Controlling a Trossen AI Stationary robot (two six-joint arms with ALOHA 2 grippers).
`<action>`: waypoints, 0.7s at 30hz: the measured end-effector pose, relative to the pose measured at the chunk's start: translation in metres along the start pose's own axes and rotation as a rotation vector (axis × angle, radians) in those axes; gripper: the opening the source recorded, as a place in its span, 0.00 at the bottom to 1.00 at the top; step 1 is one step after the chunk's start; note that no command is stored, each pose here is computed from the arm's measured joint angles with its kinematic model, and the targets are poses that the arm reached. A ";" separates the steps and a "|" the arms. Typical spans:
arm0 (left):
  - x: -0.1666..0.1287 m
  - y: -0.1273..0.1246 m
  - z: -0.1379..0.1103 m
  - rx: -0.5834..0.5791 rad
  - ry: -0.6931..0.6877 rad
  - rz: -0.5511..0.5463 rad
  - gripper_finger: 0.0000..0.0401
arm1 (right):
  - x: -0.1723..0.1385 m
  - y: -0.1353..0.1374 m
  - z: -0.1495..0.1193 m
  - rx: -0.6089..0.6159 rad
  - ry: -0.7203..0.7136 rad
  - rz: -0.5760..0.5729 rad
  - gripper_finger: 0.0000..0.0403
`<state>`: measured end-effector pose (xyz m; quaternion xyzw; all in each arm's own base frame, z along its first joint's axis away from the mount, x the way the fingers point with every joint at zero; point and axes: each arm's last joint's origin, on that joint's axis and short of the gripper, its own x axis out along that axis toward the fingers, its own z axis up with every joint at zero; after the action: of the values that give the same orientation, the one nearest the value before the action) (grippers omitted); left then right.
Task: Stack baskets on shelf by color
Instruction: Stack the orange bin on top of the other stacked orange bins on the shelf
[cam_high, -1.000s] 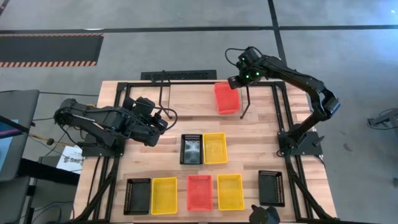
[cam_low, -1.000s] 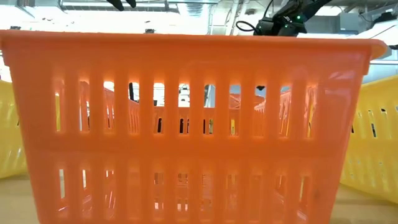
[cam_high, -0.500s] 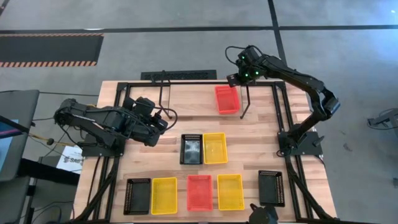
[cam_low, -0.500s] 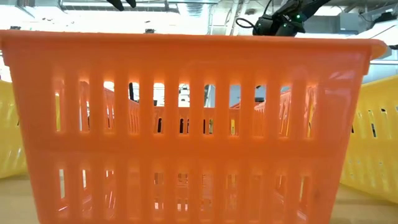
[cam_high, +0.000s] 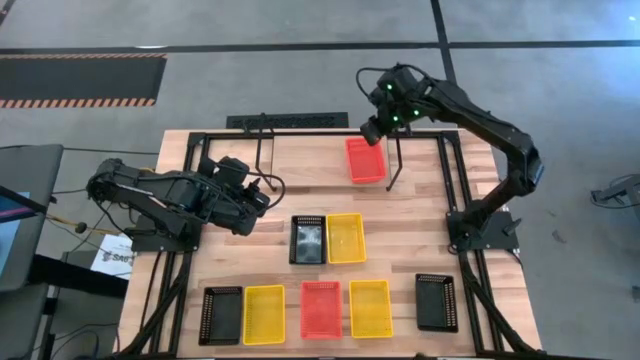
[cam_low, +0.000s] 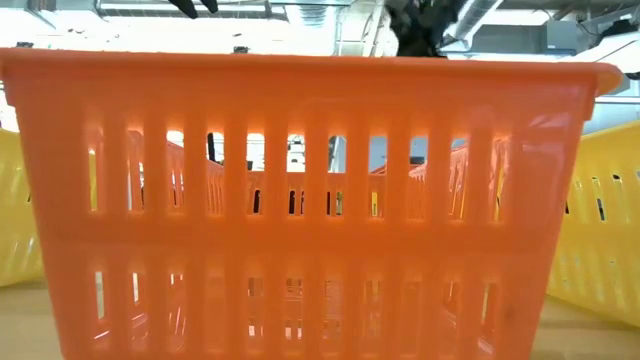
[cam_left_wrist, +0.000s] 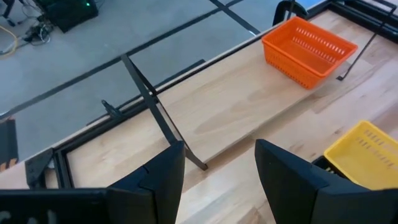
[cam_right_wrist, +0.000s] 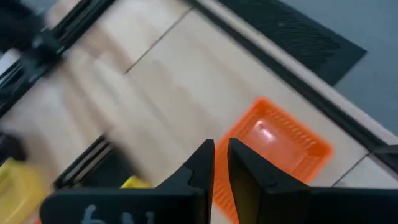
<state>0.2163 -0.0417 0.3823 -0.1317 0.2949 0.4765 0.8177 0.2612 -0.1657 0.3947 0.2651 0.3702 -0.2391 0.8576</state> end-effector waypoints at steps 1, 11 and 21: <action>0.000 0.000 0.000 -0.007 0.000 0.000 0.46 | -0.006 0.009 -0.001 -0.023 0.007 0.016 0.17; 0.004 -0.001 -0.001 -0.065 0.106 -0.021 0.46 | -0.047 0.103 -0.025 -0.312 0.019 0.232 0.17; 0.025 -0.030 -0.015 -0.135 0.230 0.035 0.42 | -0.060 0.140 -0.057 -0.455 0.057 0.171 0.17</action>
<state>0.2461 -0.0472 0.3538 -0.2352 0.3563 0.4913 0.7592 0.2802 -0.0129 0.4459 0.1021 0.4147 -0.0684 0.9016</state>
